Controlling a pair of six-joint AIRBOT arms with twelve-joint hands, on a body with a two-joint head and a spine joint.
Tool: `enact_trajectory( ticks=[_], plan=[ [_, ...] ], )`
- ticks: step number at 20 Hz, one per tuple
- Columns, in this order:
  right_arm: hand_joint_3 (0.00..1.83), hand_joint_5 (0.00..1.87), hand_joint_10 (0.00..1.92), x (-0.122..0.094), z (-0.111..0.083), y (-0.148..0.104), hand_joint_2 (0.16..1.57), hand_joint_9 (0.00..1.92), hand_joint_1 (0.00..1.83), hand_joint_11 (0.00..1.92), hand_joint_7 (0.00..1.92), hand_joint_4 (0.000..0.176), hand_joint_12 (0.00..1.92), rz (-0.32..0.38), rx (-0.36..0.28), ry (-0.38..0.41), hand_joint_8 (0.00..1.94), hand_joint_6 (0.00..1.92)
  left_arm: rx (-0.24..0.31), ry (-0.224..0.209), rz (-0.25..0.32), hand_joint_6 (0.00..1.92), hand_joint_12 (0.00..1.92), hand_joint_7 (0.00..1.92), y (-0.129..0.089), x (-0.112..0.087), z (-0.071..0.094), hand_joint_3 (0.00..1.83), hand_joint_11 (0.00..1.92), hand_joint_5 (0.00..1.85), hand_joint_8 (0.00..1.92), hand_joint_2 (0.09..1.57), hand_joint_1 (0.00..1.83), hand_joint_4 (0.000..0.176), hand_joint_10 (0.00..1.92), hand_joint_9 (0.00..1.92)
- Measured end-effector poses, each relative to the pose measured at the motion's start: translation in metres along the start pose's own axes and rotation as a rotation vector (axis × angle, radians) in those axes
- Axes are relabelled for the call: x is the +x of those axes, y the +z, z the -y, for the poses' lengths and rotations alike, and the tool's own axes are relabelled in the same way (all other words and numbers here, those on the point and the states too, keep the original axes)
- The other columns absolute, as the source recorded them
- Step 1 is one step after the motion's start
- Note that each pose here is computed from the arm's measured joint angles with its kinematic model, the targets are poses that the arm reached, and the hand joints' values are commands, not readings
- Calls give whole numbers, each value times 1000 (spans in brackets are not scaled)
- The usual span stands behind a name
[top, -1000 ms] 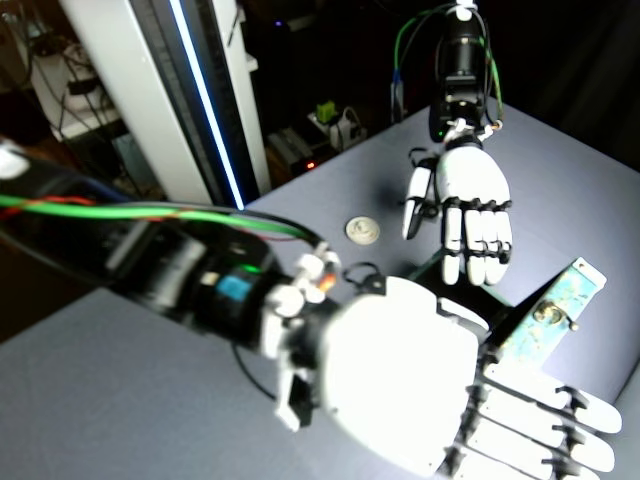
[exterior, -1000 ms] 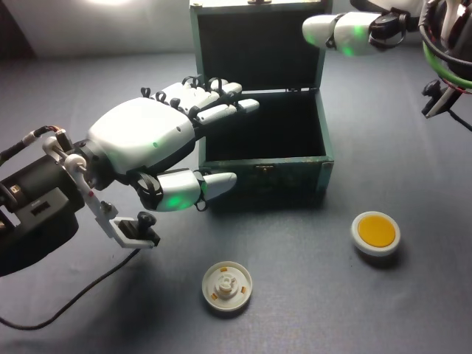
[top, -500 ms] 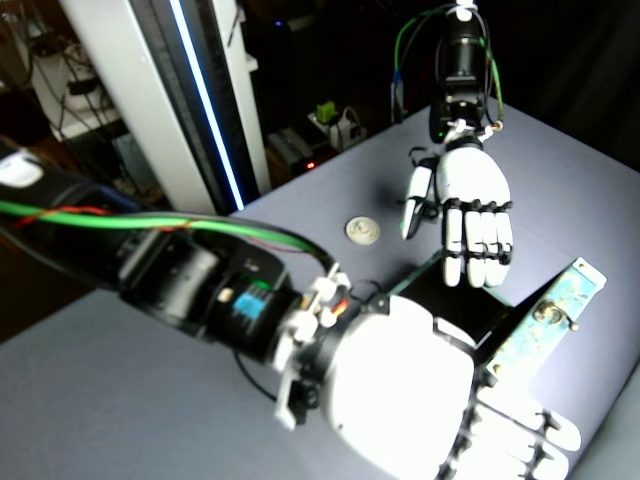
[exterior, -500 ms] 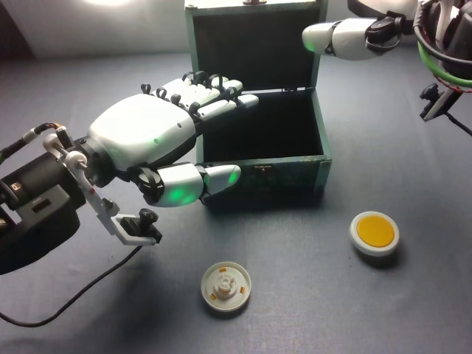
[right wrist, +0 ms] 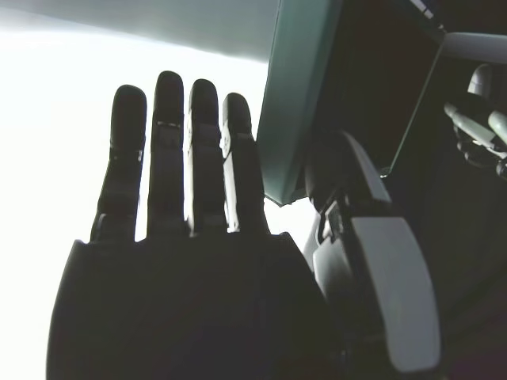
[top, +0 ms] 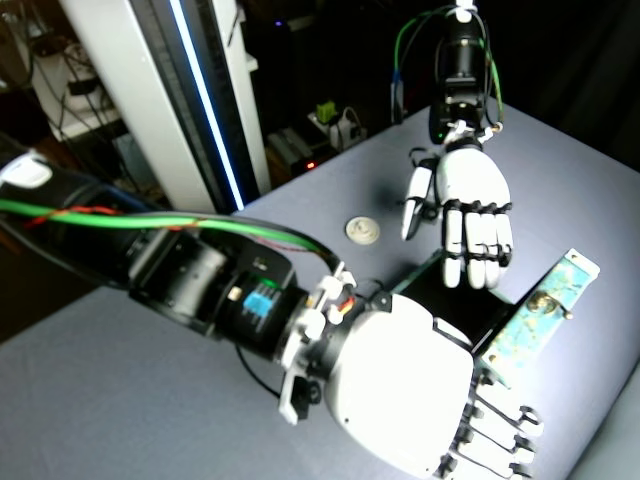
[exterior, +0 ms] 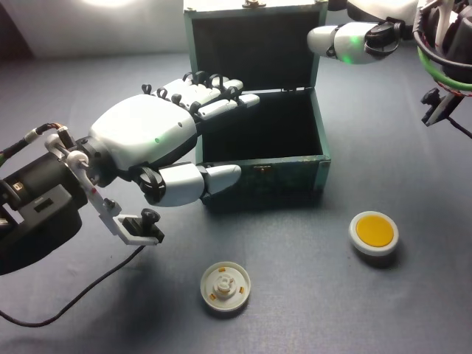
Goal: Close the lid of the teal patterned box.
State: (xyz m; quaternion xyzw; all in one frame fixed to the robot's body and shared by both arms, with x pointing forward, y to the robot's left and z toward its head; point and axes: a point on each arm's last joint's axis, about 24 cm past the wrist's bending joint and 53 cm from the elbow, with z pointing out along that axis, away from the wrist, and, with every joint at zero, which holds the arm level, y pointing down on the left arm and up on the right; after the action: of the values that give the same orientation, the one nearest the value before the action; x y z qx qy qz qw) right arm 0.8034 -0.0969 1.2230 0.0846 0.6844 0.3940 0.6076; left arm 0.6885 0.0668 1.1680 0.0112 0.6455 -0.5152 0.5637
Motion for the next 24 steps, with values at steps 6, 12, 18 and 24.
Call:
enact_trajectory(
  ticks=[6,12,18,24],
  plan=[
    [2,324,203,20,-30,-4,1439,292,100,0,429,0,1320,-29,-66,-12,5,0,-8,-19,19,1,634,2,-2,-3,-3,1,0,91,0,1408,173,34,3,13],
    [0,305,333,15,-24,-30,1433,319,105,0,451,0,1578,-13,-82,-39,4,0,-22,-51,41,10,610,22,-19,-4,-9,0,0,93,5,1399,193,12,6,16],
    [0,173,868,13,-27,-65,1405,1,222,0,365,0,1677,11,-127,-70,18,872,-41,-75,65,2,579,19,-39,-6,-17,0,0,71,0,1385,139,26,1,7],
    [2,287,1090,21,-23,-87,1408,238,137,58,565,0,1839,4,-149,-47,93,272,-57,-91,52,4,542,0,-51,4,-21,2,0,35,0,1415,204,34,0,0]
  ],
)
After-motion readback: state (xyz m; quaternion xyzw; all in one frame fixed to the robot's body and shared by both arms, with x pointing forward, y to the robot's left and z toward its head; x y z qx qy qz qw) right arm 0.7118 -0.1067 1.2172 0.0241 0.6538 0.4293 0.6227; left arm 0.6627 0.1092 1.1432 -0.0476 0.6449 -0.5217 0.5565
